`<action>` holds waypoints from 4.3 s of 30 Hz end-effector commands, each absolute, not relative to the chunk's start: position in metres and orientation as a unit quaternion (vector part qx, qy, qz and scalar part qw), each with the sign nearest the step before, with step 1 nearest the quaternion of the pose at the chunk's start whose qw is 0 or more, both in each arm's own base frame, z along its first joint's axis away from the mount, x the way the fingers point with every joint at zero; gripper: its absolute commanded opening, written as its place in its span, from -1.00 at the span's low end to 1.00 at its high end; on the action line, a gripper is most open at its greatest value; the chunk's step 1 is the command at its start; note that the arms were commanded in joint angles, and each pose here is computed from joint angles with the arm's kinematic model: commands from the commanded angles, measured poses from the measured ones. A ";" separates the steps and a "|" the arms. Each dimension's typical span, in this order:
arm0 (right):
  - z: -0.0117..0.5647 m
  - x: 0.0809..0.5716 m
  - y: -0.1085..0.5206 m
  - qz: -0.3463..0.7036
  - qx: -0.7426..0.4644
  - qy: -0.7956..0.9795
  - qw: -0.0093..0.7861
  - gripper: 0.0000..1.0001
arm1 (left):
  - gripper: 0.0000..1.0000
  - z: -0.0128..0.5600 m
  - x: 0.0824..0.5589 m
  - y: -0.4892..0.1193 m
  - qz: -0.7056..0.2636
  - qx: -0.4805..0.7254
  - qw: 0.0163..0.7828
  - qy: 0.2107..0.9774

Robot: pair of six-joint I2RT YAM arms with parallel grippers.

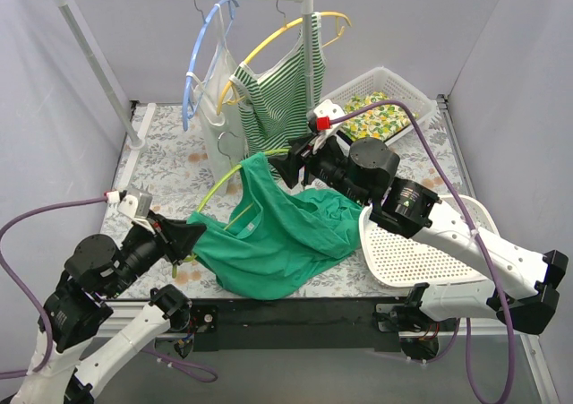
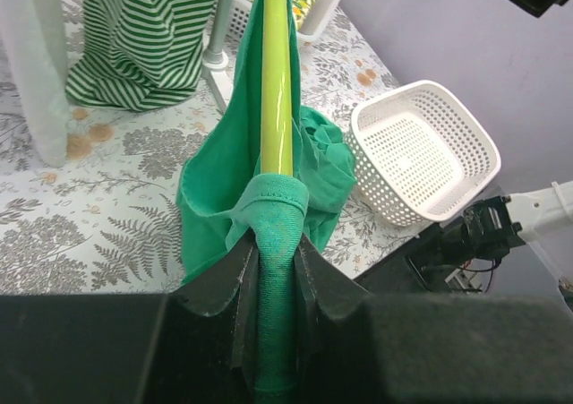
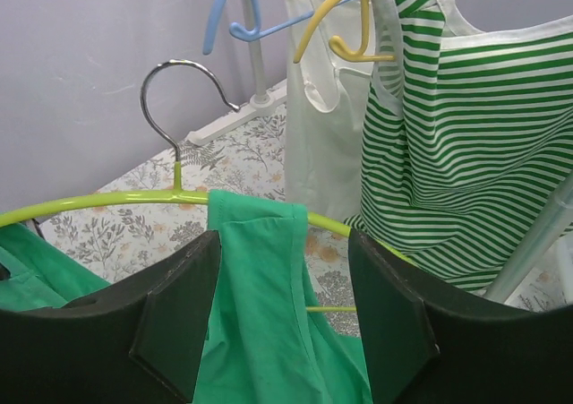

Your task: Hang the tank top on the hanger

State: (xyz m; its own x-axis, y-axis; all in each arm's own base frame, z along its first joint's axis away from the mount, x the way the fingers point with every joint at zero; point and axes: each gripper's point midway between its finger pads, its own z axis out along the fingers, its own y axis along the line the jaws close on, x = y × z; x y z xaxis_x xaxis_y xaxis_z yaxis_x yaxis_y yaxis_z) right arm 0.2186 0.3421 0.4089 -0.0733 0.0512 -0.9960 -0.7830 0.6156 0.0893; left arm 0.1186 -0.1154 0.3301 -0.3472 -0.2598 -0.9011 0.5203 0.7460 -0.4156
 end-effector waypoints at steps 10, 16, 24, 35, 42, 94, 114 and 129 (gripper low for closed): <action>0.418 0.232 0.340 0.323 -0.250 0.645 0.646 0.35 | -1.00 0.376 0.105 -0.064 -0.307 0.018 0.627 0.716; 0.409 0.232 0.346 0.328 -0.252 0.652 0.636 0.35 | -1.00 0.382 0.099 -0.048 -0.290 0.000 0.630 0.720; 0.401 0.232 0.352 0.337 -0.250 0.653 0.631 0.35 | -1.00 0.377 0.090 -0.024 -0.261 -0.037 0.626 0.734; 0.395 0.233 0.355 0.337 -0.253 0.656 0.625 0.35 | -1.00 0.377 0.094 0.017 -0.194 -0.124 0.643 0.730; 0.391 0.231 0.357 0.341 -0.259 0.657 0.620 0.34 | -1.00 0.398 0.117 0.038 -0.101 -0.150 0.668 0.722; 0.371 0.220 0.383 0.375 -0.297 0.660 0.579 0.34 | -1.00 0.456 0.256 -0.037 0.226 0.031 0.668 0.708; 0.352 0.215 0.398 0.390 -0.318 0.667 0.549 0.34 | -1.00 0.485 0.338 0.054 0.054 -0.097 0.730 0.674; 0.313 0.193 0.411 0.442 -0.324 0.682 0.485 0.32 | -1.00 0.510 0.370 0.075 0.024 -0.081 0.728 0.680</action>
State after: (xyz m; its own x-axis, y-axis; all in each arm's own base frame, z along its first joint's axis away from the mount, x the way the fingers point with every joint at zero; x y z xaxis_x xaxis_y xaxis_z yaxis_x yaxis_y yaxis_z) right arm 0.2013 0.4018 0.3042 -0.2993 -0.0651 -0.9519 -0.8555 0.4601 0.2375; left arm 0.3771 0.0834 0.4607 -0.0518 -0.1030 -0.9933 -0.2066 0.9743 -0.0903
